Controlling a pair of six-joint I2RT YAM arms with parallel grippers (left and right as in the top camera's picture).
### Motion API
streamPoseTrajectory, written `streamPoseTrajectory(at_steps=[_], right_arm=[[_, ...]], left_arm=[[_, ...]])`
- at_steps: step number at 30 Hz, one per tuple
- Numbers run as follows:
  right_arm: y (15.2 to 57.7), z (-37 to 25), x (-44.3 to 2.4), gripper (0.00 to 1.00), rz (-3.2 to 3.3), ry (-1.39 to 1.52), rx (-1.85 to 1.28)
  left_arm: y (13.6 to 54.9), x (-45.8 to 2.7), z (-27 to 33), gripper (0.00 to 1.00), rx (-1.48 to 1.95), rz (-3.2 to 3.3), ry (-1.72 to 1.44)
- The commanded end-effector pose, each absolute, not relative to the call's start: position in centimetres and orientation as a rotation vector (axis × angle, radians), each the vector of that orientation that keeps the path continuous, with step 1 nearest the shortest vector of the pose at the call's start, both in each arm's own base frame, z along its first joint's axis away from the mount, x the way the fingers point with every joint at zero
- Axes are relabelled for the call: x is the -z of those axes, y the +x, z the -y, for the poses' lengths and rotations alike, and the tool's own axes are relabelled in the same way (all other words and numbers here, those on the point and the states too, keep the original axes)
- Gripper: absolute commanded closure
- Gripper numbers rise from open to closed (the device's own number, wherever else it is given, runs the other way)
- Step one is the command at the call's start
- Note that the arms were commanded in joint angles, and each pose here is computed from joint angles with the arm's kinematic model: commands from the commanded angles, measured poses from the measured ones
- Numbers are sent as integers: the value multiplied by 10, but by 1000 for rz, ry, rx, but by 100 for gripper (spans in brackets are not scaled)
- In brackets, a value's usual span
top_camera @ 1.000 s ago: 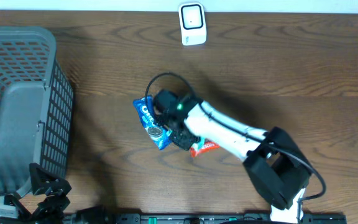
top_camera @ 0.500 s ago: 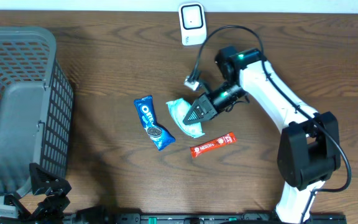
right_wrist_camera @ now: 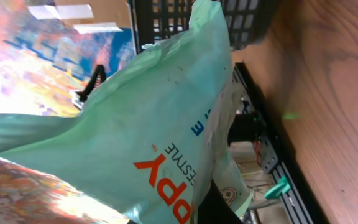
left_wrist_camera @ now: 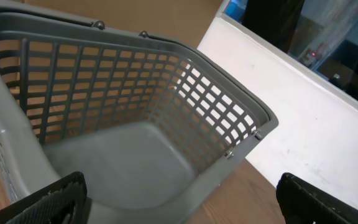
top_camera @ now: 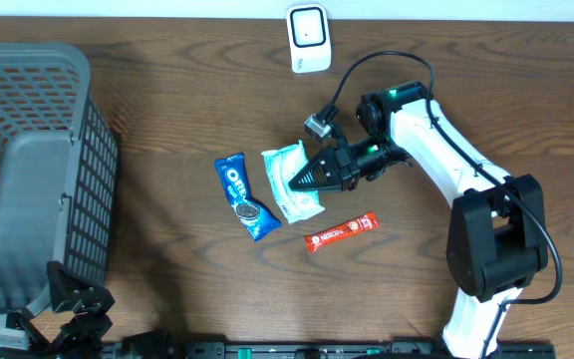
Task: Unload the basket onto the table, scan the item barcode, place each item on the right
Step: 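Lift the wipes pack and hold it against the white scanner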
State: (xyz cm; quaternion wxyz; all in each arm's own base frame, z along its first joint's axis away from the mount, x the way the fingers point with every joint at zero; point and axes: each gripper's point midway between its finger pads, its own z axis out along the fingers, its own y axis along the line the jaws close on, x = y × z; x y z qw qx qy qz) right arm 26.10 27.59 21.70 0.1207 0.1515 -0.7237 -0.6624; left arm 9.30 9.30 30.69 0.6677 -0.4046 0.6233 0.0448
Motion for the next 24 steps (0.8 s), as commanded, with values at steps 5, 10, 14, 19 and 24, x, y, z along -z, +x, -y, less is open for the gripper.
streamPoseTrajectory(at_steps=[5,10,14,19,24], right_arm=[[268,-274,-221,99,2093,408,1989],[280,-276,-204,99,2211,644,1977],[326,-271,-134,99,2667,635,1472],[367,-284,-118,99,2942,849,1324],[419,-279,-103,99,3326,974,894]], left_arm=[[92,-308,-93,2,-116,-1409,-902],[92,-308,-93,2,-116,-1409,-902],[92,-308,-93,2,-116,-1409,-902],[92,-308,-93,2,-116,-1409,-902],[92,-308,-93,2,-116,-1409,-902]])
